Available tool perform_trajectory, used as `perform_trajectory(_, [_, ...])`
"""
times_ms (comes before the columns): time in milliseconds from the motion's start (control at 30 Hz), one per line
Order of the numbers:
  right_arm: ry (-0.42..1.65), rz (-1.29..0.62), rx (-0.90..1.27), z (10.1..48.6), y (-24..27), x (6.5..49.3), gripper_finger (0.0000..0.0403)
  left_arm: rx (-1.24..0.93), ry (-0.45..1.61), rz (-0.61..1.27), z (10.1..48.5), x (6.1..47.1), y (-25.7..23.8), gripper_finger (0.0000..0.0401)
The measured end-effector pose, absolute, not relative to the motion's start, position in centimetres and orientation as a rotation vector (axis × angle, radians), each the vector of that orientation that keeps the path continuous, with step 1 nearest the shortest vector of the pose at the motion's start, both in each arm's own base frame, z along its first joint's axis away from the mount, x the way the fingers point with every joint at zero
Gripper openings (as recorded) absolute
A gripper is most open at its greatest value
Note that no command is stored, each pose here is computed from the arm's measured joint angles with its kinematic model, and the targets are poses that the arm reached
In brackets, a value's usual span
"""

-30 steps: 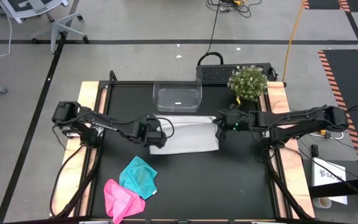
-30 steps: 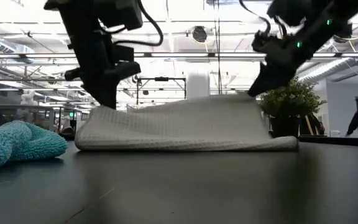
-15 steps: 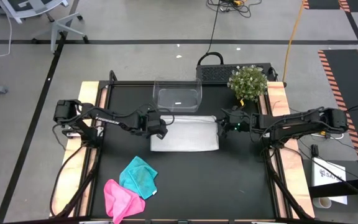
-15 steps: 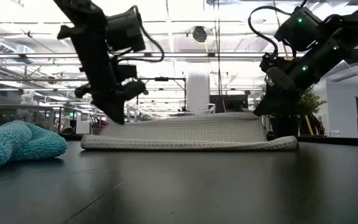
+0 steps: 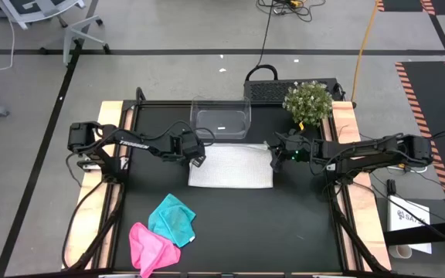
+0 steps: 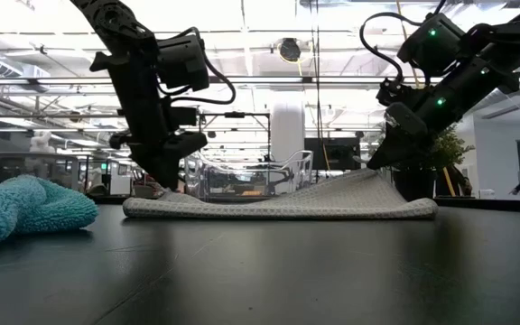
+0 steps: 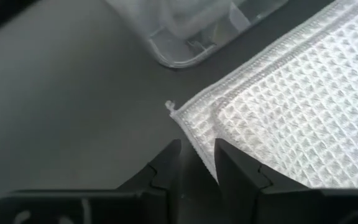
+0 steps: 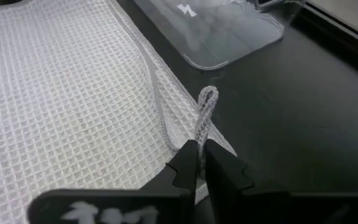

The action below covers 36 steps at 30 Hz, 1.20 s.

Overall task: Fold microfiber towels
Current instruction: Fold the white microfiber towel

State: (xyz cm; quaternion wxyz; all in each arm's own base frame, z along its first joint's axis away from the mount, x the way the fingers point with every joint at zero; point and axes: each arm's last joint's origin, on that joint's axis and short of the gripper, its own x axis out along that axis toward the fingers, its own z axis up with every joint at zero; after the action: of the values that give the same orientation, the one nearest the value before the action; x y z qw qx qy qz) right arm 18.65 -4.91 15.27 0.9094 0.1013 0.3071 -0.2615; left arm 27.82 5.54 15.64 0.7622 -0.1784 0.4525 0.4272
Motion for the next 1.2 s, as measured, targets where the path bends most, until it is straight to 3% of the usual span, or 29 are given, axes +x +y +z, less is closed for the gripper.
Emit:
perform_trajectory(333, [0.596,-0.552,0.206,16.2,-5.6,19.0,0.0094,-0.432,1.016,0.781,16.4,28.7,5.3,0.0113])
perform_trajectory(433, [0.544,-0.43,0.206,18.0,-5.3,20.0,0.0103,-0.407,1.02,0.667,17.4,29.6,4.9,0.0113])
perform_trajectory(633, [0.577,-0.242,0.201,20.4,-3.4,21.3,0.0094,-0.166,1.076,0.33,18.6,30.8,1.2,0.0113])
perform_trajectory(933, [0.757,-0.017,0.22,20.3,1.1,20.9,0.0097,0.208,1.197,0.14,18.2,29.4,-4.3,0.0113])
perform_trajectory(1200, [0.79,0.089,0.319,20.2,3.5,20.7,0.0115,0.257,1.192,0.02,18.2,29.0,-6.6,0.0113])
